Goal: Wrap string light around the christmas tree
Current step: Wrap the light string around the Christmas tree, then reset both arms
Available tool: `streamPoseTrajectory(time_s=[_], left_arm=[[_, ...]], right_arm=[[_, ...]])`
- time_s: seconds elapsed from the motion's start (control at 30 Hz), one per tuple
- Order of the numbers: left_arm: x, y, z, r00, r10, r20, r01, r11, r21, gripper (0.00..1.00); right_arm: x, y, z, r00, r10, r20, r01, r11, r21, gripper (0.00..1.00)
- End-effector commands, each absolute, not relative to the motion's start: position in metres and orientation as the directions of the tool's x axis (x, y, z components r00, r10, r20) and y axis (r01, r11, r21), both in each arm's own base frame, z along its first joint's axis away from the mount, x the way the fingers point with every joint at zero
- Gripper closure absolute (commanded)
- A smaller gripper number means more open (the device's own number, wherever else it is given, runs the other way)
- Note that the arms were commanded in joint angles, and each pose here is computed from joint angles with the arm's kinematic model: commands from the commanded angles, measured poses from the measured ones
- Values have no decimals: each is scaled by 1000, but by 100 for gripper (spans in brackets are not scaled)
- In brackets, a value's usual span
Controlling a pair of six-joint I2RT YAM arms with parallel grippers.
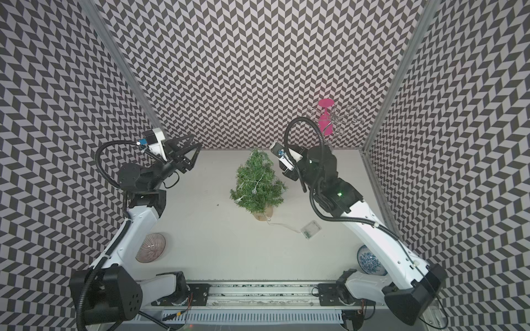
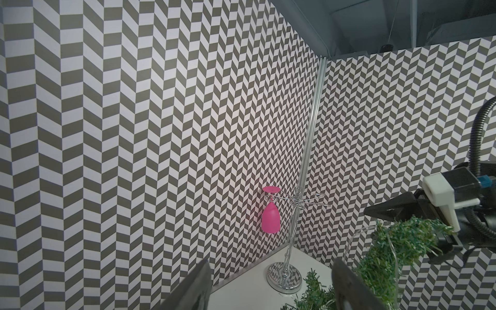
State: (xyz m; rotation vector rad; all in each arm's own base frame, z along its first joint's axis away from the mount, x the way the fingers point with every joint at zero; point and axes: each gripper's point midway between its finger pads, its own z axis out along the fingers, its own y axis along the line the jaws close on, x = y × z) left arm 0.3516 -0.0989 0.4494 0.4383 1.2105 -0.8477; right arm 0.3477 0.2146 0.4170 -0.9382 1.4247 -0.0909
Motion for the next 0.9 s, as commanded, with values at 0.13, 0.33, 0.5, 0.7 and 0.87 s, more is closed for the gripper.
streamPoseTrajectory(time_s=[0.13,0.33,0.5,0.7,0.87], left_arm=[[348,-95,434,102,-317,-943,740,658,-141,29],[365,-67,394,43,-355,-934,619,743,-255,1],[370,-26,358,34,-406,-913,451,822,-349,1],[359,17,317,92,-372,-924,212,914,-347,1],[341,41,285,155,-251,-955,40,968,-248,1]], right_arm=[[354,168,438,202,-390,-898,-362,823,-438,43],[372,133,395,86,-280,-956,-328,898,-293,13],[374,108,356,45,-184,-982,-269,944,-190,1],[386,53,302,-50,-13,-999,-90,996,-8,1],[385,10,263,-49,62,-997,98,994,57,1]])
